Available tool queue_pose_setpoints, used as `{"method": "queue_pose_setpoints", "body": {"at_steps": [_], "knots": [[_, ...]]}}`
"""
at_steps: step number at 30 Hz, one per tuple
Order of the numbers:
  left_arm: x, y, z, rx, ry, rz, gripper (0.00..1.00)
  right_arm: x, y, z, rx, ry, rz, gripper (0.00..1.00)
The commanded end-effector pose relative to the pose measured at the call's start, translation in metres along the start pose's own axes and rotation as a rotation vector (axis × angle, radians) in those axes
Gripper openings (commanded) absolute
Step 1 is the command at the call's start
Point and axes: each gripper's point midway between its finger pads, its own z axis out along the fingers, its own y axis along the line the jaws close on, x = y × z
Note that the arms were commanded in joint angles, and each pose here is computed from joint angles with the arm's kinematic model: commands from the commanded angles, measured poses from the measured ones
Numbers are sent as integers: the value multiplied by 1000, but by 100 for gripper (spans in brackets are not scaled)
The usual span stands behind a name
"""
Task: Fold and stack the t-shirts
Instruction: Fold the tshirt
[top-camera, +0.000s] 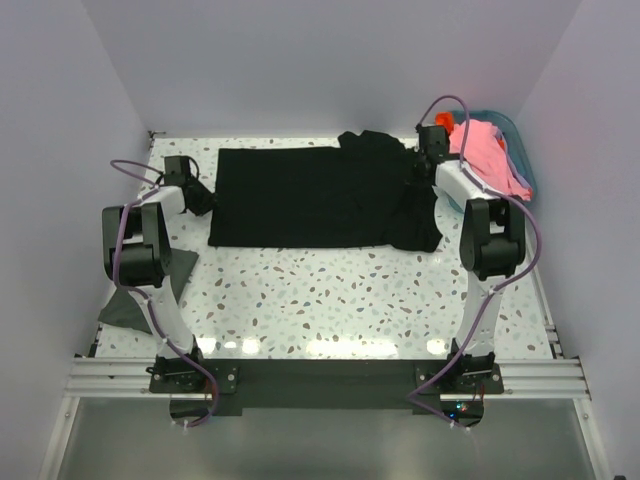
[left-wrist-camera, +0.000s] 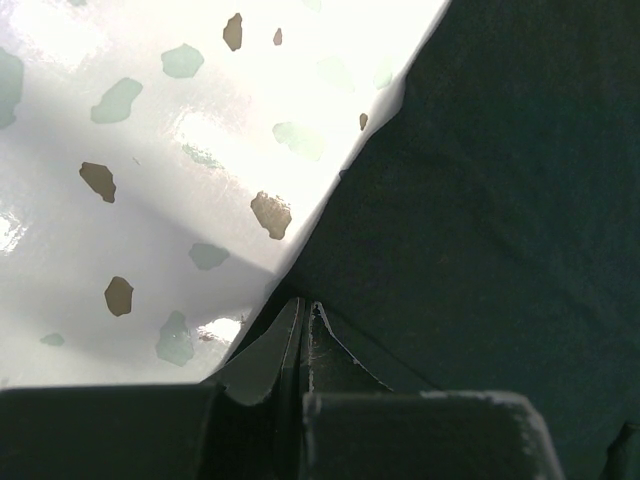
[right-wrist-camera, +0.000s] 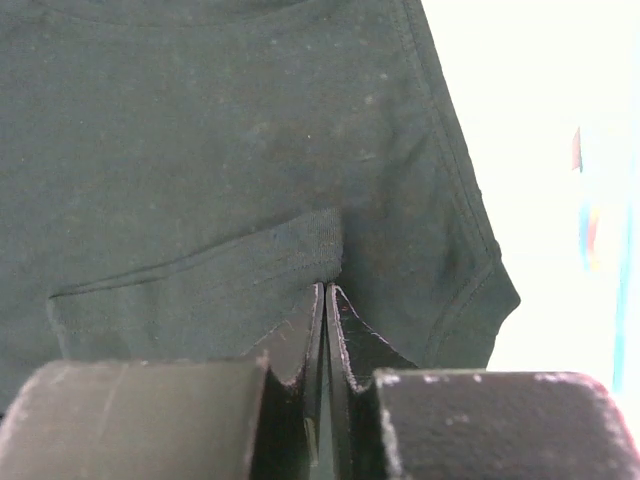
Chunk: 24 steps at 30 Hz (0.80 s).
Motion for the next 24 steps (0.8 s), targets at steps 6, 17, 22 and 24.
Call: {"method": "queue_pose_setpoints", "body": {"at_steps": [6, 17, 22, 24], "knots": [[-18, -9, -4, 42, -53, 19, 7, -14, -20, -5, 118, -6, 62, 24], [-54, -13, -64, 0, -189, 2, 70, -4, -38, -83, 206, -8, 156, 68], [-30, 25, -102, -112, -234, -85, 81, 35, -50, -127, 236, 2, 202, 70], [-12, 45, -112, -150, -233, -103, 79, 51, -52, -139, 228, 1, 221, 70]]}}
